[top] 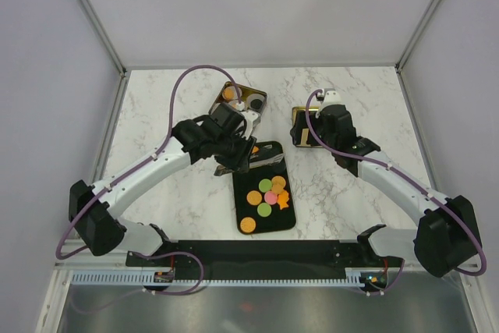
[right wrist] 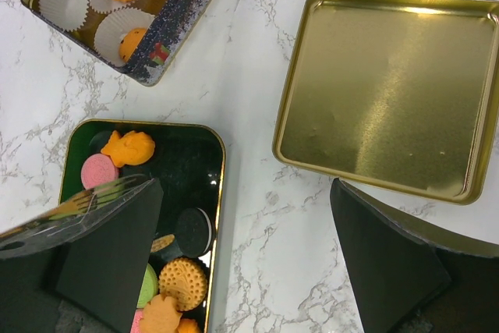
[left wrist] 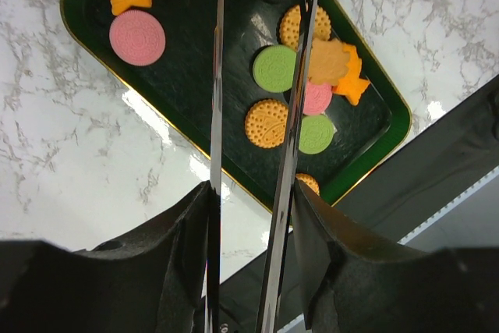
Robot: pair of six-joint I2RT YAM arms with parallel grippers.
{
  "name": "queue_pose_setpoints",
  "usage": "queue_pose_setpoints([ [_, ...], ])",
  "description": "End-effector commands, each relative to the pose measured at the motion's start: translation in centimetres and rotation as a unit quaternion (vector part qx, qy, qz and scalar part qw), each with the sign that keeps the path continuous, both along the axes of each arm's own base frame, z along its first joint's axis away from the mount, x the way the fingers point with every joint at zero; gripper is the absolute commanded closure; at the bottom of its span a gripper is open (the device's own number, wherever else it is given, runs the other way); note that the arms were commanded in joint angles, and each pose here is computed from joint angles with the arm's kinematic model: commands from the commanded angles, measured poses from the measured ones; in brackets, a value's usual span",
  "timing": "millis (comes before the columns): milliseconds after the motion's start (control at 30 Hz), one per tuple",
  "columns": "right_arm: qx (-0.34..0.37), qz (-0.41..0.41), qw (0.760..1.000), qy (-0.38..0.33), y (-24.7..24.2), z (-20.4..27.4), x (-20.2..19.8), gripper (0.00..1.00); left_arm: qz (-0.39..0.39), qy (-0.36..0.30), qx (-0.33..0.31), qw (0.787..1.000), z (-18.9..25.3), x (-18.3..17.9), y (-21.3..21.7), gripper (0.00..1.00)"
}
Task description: Pack the cookies
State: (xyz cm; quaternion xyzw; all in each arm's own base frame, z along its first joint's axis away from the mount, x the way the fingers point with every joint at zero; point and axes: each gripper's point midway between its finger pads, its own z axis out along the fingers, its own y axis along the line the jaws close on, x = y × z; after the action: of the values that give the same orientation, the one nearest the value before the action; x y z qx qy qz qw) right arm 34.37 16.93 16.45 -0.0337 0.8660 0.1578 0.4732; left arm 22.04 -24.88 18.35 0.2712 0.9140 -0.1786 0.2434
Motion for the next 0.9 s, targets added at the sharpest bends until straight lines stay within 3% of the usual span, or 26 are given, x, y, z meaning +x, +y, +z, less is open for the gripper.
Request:
queue_pose_setpoints([
  [0, 0.004, -0.001, 1.000, -0.031, 0.3, 2.4, 1.1, 0.02, -0.014, 0.009, -0.006, 1.000, -0.3, -0.8, -0.7, 0.48],
  [400, 0.003, 0.000, 0.999, -0.032, 0.3, 2.5, 1.0, 0.02, -0.017, 0.043, 0.028, 0.999, -3.3, -1.0, -0.8, 0.48],
  [433, 0.004, -0.001, 0.999, -0.032, 0.3, 2.5, 1.0, 0.02, -0.044, 0.040, -0.024, 0.998, -2.4, -0.8, -3.2, 0.43],
  [867, 0.004, 0.001, 1.000, -0.031, 0.3, 2.4, 1.0, 0.02, -0.043, 0.044, -0.016, 0.998, -3.5, -0.3, -3.6, 0.43],
])
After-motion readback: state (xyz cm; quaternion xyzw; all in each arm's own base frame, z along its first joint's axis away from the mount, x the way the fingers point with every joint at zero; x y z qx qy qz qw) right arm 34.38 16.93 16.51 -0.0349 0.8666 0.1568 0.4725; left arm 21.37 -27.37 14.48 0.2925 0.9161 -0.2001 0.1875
